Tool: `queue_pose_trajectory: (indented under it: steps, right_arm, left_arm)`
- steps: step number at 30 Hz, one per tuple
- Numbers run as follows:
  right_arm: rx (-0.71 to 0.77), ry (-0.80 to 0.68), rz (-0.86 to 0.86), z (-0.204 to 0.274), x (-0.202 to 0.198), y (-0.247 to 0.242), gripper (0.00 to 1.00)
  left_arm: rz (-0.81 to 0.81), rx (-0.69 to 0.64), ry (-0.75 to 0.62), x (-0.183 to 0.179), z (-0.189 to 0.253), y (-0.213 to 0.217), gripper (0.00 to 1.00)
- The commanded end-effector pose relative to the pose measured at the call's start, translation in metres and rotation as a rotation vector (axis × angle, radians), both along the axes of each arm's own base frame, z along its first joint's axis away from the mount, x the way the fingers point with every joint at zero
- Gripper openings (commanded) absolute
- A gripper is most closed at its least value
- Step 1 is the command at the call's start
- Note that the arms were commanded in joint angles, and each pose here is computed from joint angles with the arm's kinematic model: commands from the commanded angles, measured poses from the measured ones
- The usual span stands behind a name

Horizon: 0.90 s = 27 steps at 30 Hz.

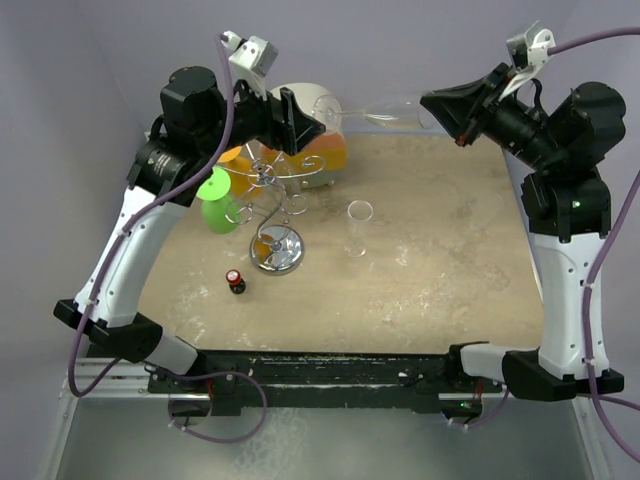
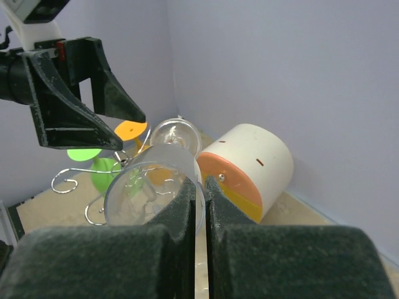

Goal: Place the wine glass upside down on the wine glass rack

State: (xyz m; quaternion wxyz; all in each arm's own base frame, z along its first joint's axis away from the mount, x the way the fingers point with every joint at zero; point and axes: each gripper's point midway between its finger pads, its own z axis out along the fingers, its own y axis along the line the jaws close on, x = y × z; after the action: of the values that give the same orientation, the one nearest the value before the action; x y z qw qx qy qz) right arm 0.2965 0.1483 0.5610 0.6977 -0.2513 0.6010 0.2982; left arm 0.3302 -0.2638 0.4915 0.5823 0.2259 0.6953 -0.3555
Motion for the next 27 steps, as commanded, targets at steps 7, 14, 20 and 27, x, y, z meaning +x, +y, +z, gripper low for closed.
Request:
queue_pose_trajectory:
  steps: [7,14,20,27]
  right_arm:
    - [0.03,-0.119,0.071,0.033,-0.034,0.007,0.0]
    - [0.035,-0.11,0.093,0.032,-0.034,0.009,0.0]
    - [0.033,-0.1,0.099,0.027,-0.03,0.011,0.0]
    - [0.032,-0.082,0.109,0.021,-0.027,0.012,0.0]
  left_arm:
    - [-0.068,-0.092,0.033,-0.007,0.006,-0.012,0.61]
    - [-0.101,-0.108,0.064,-0.008,-0.001,-0.018,0.52]
    - [-0.108,-0.114,0.065,-0.008,0.0,-0.019,0.41]
    - [-0.116,-0.119,0.06,-0.009,0.003,-0.02,0.27]
